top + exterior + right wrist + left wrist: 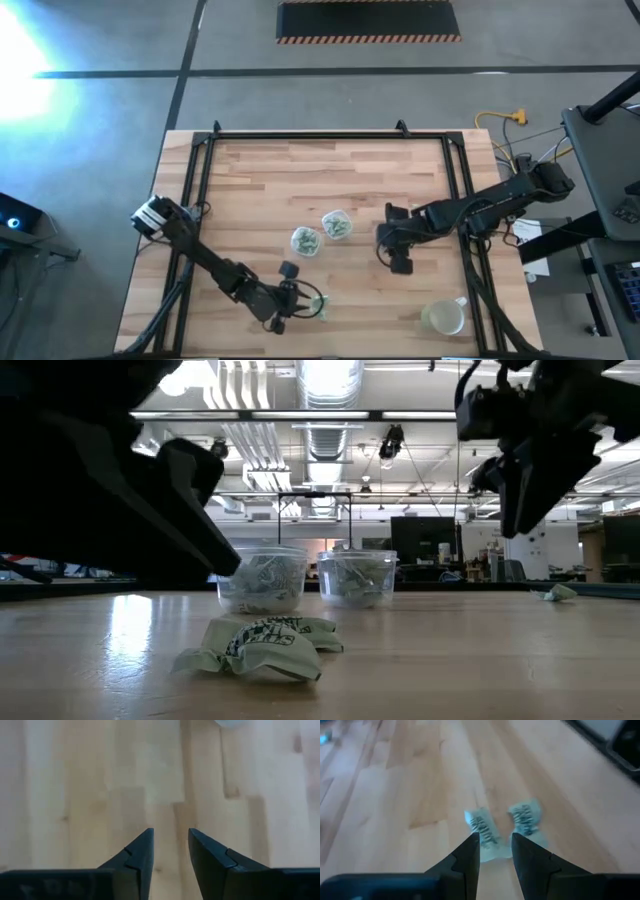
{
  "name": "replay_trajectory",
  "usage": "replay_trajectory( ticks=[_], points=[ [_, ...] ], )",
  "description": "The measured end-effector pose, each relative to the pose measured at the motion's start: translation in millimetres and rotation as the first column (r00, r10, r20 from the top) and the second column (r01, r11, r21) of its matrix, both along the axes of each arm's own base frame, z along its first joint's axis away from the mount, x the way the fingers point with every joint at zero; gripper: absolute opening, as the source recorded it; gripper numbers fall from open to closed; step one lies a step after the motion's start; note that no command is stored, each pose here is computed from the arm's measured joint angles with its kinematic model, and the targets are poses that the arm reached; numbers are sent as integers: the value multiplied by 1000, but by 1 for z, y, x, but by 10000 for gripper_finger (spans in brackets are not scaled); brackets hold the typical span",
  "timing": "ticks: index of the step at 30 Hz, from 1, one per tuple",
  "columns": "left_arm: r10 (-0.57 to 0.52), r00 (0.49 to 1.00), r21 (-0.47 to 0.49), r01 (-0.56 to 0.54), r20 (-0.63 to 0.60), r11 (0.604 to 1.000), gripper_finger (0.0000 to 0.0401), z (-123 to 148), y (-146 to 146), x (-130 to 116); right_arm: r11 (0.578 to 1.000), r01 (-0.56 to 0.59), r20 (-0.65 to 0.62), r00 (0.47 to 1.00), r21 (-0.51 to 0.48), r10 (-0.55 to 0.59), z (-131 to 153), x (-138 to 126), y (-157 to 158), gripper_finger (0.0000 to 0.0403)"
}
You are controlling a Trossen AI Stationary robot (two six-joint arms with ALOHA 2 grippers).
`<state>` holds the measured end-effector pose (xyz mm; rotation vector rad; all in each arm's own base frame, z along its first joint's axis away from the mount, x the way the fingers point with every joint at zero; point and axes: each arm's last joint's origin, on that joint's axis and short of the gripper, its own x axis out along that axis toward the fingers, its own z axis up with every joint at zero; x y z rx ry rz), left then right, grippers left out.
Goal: Pick and place items into bin
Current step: Put the stevia packet into the left bin
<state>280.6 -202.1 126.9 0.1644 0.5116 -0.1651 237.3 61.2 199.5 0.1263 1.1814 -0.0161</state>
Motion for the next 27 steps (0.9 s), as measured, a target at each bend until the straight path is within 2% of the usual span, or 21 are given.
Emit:
replay_trajectory(
  ticks=[7,18,27],
  points=[
    [67,997,-61,-68,-25,996,101,-3,9,4,999,20,-21,1000,-29,-20,-6,-4,-2,103],
    [69,996,-112,-75,-50,991,182,-5,9,3,999,20,-15,1000,-28,-21,-6,-3,-2,88],
    [86,994,-103,-92,-65,990,189,-12,13,8,999,20,-12,1000,-27,-21,-6,-3,-2,77]
  ],
)
